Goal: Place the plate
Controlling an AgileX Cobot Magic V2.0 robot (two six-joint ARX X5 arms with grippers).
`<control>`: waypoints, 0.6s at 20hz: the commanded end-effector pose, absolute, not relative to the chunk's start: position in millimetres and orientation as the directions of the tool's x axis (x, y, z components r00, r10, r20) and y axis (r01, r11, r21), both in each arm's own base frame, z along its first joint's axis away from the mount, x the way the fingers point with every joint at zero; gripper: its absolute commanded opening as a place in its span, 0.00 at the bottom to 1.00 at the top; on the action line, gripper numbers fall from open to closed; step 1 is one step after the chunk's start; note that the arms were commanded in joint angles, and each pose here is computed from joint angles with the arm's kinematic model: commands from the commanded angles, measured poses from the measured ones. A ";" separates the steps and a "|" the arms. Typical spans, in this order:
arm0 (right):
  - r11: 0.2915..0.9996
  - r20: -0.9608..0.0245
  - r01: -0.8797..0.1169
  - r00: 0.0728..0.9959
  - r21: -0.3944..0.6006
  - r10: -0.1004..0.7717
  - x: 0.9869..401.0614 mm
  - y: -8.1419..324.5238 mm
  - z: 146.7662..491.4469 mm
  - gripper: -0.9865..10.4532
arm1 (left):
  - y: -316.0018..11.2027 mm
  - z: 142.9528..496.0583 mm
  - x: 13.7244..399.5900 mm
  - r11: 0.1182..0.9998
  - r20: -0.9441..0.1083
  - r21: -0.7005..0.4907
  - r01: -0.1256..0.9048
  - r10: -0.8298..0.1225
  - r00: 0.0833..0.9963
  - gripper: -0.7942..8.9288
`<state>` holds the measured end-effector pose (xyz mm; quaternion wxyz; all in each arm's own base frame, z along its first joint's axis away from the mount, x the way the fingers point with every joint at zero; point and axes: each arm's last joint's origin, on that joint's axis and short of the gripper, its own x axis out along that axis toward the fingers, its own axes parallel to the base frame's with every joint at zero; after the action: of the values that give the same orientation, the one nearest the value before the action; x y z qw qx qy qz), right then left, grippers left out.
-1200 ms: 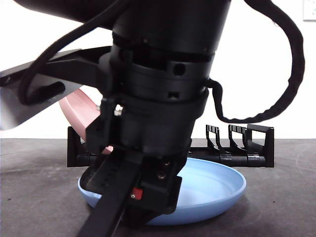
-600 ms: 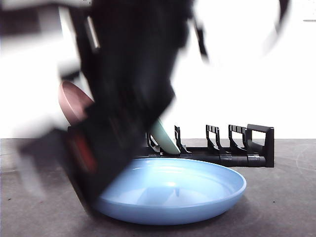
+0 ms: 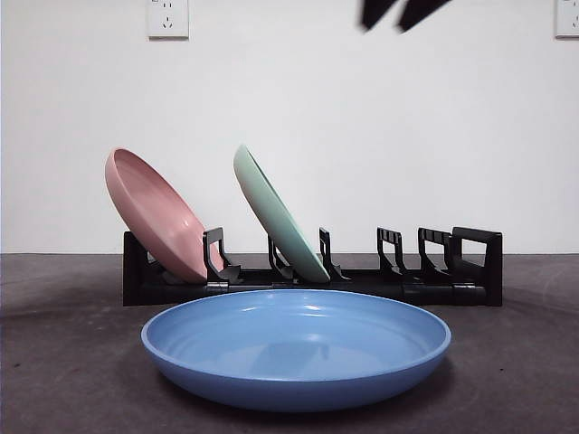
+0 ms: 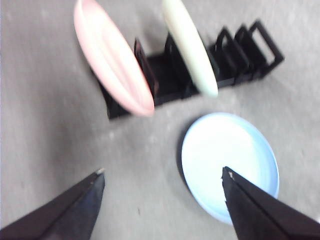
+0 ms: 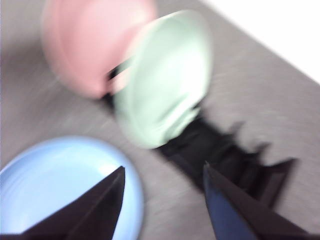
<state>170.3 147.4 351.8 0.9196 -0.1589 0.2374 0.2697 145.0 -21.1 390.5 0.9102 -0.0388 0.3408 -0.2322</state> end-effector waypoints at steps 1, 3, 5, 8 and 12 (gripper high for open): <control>0.830 -0.474 -0.538 0.776 -0.150 0.417 189.0 113.6 363.8 0.30 | -23.9 402.4 150.7 0.883 -0.527 -0.225 0.412 -0.466 0.711 0.47; 0.869 -0.480 -0.464 0.810 -0.172 0.338 204.4 82.8 363.0 0.30 | -26.6 408.4 159.5 0.878 -0.461 -0.229 0.421 -0.478 0.747 0.47; 0.909 -0.500 -0.387 0.824 -0.154 0.266 215.9 60.3 359.1 0.30 | -30.0 410.6 170.3 0.871 -0.423 -0.235 0.431 -0.491 0.762 0.47; 0.934 -0.522 -0.333 0.824 -0.128 0.222 223.7 39.7 355.2 0.30 | -37.3 409.8 189.3 0.858 -0.391 -0.236 0.456 -0.513 0.764 0.47; 0.943 -0.516 -0.319 0.826 -0.097 0.226 226.7 26.8 355.1 0.30 | -49.3 403.1 220.2 0.868 -0.393 -0.214 0.447 -0.496 0.774 0.47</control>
<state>225.0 25.7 350.7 0.9499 -0.0834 0.2677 0.1383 217.7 -49.1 396.7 0.9370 -0.0517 0.2345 -0.2535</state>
